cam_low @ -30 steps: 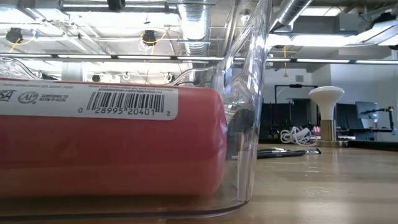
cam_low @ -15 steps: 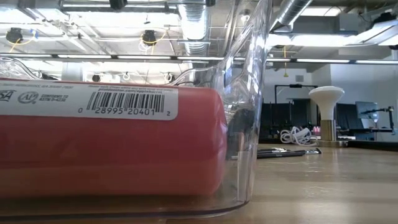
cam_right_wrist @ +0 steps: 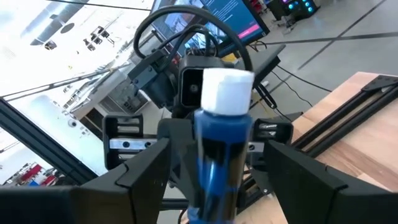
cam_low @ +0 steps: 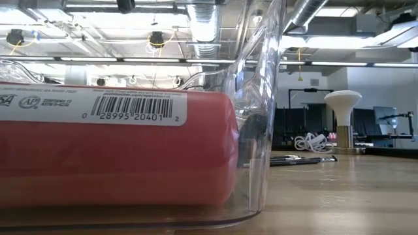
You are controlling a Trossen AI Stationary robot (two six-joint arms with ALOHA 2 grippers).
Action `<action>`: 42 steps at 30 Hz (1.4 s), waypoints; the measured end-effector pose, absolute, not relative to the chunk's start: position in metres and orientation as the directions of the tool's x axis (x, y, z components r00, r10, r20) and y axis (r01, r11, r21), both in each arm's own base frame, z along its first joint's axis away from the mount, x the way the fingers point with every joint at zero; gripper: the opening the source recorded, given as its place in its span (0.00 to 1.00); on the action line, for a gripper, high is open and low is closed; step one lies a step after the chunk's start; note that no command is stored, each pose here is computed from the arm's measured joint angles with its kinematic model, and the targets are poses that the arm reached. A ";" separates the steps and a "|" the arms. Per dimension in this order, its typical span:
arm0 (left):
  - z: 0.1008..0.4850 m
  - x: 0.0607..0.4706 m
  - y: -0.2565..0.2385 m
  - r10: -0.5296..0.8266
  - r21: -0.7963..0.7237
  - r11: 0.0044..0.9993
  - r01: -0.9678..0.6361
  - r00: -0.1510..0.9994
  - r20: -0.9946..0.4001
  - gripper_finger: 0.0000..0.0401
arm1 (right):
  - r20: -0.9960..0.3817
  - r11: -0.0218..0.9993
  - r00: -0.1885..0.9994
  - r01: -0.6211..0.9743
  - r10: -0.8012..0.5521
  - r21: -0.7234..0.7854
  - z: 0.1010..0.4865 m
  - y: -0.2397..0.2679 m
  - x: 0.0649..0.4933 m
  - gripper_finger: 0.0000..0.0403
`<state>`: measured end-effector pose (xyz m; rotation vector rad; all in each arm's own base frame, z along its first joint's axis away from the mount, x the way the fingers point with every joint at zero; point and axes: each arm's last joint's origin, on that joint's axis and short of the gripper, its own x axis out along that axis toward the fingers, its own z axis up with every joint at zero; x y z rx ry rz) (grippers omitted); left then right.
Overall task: Pick & Place Paint Supplies
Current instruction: Put the small blue paint bottle into the transparent bin
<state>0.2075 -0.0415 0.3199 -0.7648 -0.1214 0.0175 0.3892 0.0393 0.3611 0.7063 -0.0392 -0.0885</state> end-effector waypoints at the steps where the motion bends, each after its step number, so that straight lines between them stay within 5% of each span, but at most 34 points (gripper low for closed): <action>1: 0.320 0.208 -0.041 0.058 -0.691 0.722 0.029 0.993 0.103 0.10 | 0.007 0.756 0.996 0.067 -0.094 0.651 0.361 0.039 0.389 0.62; 14: 0.315 0.231 -0.033 0.000 -0.699 0.713 0.055 0.997 0.079 0.10 | 0.008 0.746 0.994 0.078 -0.112 0.661 0.361 0.033 0.390 0.61; 23: 0.318 0.231 -0.030 0.017 -0.698 0.714 0.054 0.995 0.095 0.10 | -0.007 0.750 0.995 0.081 -0.101 0.657 0.360 0.036 0.389 0.33; 28: 0.318 0.231 -0.030 0.024 -0.700 0.712 0.052 0.995 0.097 0.10 | -0.017 0.747 0.996 0.079 -0.090 0.660 0.359 0.036 0.390 0.32; 37: 0.331 0.213 -0.032 -0.072 -0.692 0.705 0.154 0.987 0.146 0.26 | -0.079 0.747 0.997 0.071 -0.025 0.661 0.360 0.037 0.384 0.32; 42: 0.343 0.188 -0.028 -0.091 -0.691 0.702 0.175 0.983 0.156 0.35 | -0.221 0.758 0.973 0.099 0.061 0.644 0.341 0.044 0.384 0.31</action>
